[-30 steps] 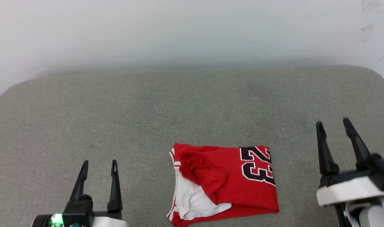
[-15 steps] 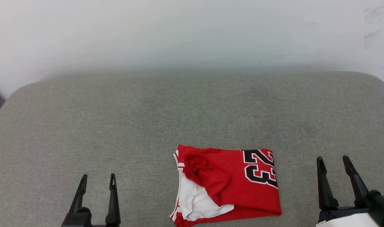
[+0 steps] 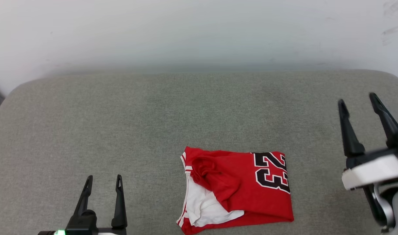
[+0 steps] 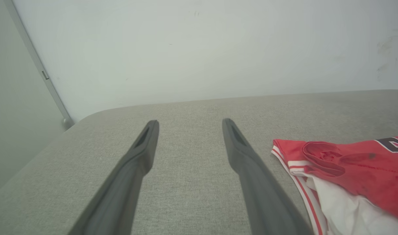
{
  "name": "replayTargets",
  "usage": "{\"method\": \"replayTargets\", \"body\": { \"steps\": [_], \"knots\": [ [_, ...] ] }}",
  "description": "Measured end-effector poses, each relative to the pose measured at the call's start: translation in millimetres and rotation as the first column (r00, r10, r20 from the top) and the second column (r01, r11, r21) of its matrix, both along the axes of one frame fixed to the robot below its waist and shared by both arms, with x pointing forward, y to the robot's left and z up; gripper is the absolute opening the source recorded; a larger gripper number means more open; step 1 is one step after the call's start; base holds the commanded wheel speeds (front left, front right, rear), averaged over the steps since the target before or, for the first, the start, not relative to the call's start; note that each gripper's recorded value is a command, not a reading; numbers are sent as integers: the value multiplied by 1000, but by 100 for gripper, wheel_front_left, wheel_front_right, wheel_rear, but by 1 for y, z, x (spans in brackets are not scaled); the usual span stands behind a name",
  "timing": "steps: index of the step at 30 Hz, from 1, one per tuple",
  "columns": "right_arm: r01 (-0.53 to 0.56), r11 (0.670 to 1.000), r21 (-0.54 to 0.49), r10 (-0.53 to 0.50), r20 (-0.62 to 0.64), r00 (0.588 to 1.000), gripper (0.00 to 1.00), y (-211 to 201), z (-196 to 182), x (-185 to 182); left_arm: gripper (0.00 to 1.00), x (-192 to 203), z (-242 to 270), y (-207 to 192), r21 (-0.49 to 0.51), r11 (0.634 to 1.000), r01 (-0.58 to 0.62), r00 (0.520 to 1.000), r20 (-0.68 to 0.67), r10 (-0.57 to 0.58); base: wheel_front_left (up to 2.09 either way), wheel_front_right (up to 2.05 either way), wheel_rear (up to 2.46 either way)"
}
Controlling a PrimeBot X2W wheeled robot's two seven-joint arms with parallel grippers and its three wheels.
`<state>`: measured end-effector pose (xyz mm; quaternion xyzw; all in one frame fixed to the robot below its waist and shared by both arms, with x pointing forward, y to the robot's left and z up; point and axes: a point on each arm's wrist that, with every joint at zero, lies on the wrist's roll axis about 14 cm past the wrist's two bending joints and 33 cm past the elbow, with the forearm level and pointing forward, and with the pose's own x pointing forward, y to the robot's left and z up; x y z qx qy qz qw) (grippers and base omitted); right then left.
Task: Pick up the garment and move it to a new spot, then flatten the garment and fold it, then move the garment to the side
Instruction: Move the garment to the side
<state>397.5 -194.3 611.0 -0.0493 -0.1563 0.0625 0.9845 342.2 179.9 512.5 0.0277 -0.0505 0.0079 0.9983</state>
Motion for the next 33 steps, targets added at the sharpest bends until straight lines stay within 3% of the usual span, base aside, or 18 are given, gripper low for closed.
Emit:
{"method": "replayTargets", "body": {
  "steps": [4, 8, 11, 15, 17, 23, 29, 33],
  "knots": [
    [-80, 994, -80, 60, -222, 973, 100, 16, -18, 20, 100, 1, -3, -3, -7, 1000, 1, 1000, -10, -1, 0, 0, 0],
    [-161, 982, -97, 91, -501, 861, 100, 16, -54, 25, 100, 6, -4, -3, -12, 1000, 0, 1000, -11, 0, 0, 0, 0],
    [-190, 980, -50, 101, -701, 706, 100, 6, -88, 18, 100, 8, -6, -3, -16, 1000, -3, 1000, -19, 3, 0, 0, 0],
    [-186, 982, 32, 120, -867, 484, 100, -8, -128, 2, 100, 16, -6, -3, -18, 1000, -4, 1000, -15, 3, 0, 0, 0],
    [-158, 982, 106, 162, -902, 399, 100, -10, -142, -2, 100, 19, -7, -2, -17, 1000, -2, 1000, -18, 1, 0, 0, 0],
    [-114, 955, 274, 294, -927, 235, 100, 9, -177, -5, 100, 31, -9, 0, -11, 1000, -4, 1000, -23, 3, 0, 0, 0],
    [-90, 910, 404, 412, -904, 111, 100, 48, -213, -8, 100, 42, -17, 7, 1, 1000, -16, 999, -43, 16, 0, 0, 0],
    [-104, 889, 446, 454, -889, 59, 100, 73, -231, -7, 100, 47, -25, 11, 7, 1000, -27, 997, -66, 28, 0, 0, 0]
  ]
}}
